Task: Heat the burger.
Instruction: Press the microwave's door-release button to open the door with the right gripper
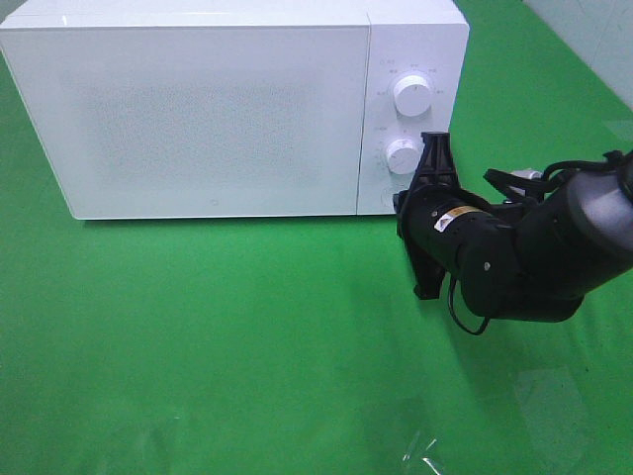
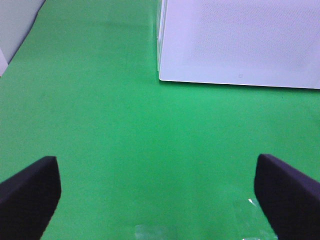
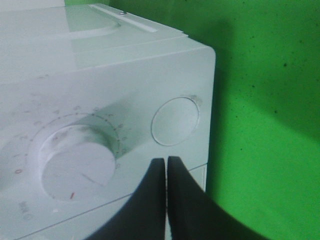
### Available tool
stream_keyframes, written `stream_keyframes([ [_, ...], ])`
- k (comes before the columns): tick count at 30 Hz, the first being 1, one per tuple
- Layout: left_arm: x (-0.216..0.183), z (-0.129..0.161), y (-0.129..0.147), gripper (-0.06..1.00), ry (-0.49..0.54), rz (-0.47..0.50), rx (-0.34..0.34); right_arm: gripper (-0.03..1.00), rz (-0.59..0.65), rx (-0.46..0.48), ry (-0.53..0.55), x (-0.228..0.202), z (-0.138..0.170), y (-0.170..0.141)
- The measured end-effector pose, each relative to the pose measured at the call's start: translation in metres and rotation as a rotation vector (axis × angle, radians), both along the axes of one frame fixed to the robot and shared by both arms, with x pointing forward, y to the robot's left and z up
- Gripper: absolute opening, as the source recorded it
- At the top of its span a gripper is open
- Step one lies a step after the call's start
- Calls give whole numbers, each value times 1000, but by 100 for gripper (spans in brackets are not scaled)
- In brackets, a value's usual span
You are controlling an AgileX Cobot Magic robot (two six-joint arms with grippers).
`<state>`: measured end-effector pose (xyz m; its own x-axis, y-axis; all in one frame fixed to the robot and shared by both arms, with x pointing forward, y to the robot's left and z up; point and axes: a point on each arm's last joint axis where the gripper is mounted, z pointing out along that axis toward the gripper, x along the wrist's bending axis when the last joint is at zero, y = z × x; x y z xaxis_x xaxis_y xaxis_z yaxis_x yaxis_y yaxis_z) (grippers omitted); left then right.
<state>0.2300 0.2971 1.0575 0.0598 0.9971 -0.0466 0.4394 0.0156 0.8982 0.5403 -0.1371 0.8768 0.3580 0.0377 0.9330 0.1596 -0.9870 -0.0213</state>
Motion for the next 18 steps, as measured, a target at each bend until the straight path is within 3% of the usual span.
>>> stream_keyframes([
  [18,0,0,0,97,0,0,0,3,-63,6,42,41,-26,-3],
])
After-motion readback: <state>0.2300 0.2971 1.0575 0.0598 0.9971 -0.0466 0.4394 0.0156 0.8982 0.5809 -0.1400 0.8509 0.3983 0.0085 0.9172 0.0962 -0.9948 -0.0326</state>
